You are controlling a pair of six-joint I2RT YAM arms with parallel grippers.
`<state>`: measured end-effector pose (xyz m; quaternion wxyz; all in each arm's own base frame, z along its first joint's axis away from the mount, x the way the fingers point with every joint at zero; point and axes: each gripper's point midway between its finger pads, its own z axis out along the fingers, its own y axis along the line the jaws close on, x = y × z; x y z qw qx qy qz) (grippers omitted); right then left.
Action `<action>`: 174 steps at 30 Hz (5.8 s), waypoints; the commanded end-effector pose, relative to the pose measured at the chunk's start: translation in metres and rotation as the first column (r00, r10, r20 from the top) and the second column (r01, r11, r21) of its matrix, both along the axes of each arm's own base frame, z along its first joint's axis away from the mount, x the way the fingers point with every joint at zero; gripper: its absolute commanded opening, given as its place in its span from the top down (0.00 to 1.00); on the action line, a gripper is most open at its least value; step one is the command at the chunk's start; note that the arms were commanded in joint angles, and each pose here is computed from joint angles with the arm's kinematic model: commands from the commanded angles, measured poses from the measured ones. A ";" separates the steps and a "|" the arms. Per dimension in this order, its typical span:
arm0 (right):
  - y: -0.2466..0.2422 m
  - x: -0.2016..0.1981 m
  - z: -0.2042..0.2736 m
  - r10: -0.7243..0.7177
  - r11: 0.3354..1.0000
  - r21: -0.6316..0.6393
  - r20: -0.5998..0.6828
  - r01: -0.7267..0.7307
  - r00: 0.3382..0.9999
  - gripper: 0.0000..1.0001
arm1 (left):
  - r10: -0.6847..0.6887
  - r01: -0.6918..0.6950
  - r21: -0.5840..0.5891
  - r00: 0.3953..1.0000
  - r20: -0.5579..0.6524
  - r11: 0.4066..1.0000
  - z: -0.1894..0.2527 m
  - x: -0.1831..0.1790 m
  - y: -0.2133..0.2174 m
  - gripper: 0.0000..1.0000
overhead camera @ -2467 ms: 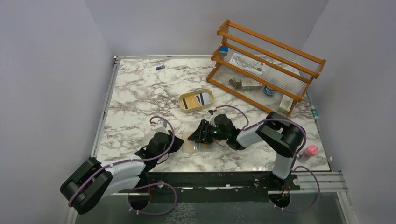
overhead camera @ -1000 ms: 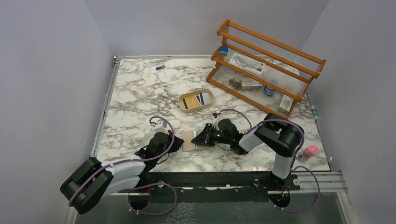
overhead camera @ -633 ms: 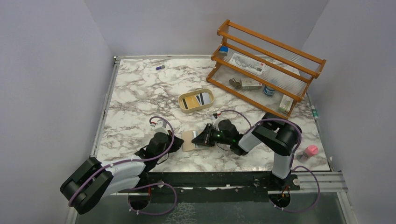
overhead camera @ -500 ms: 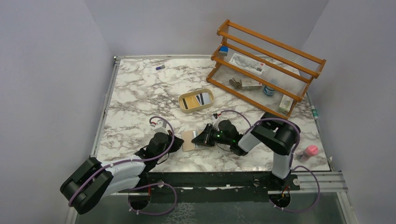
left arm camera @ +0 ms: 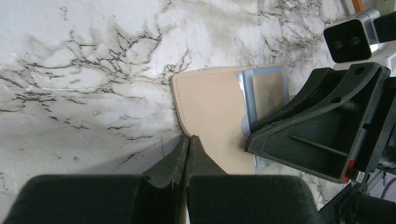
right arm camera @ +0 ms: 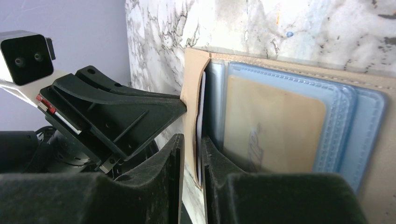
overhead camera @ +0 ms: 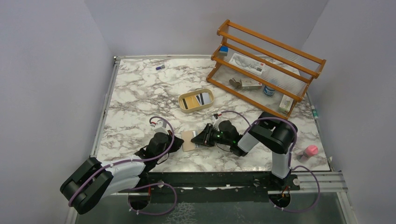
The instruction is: Take the credit cards out of the card holder
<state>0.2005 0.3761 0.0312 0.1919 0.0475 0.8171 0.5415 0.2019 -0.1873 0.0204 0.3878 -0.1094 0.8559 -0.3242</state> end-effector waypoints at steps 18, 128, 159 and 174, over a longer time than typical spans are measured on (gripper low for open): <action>-0.007 0.018 0.008 -0.087 0.995 0.049 0.035 0.086 0.996 0.79 | -0.019 0.027 0.099 0.996 -0.087 0.995 -0.032 -0.021 0.017 1.00; -0.082 0.208 0.128 -0.126 0.984 -0.062 0.404 0.165 0.906 0.99 | 0.006 0.009 0.134 0.994 -0.111 0.991 -0.042 -0.022 0.023 1.00; -0.084 0.245 0.053 -0.092 0.977 -0.151 0.336 0.150 0.937 1.00 | 0.012 0.009 0.158 0.991 -0.132 0.987 -0.046 -0.020 0.023 1.00; -0.090 0.250 0.064 -0.086 0.970 -0.183 0.348 0.158 0.933 0.74 | 0.003 0.016 0.150 0.992 -0.124 0.989 -0.043 -0.019 0.020 1.00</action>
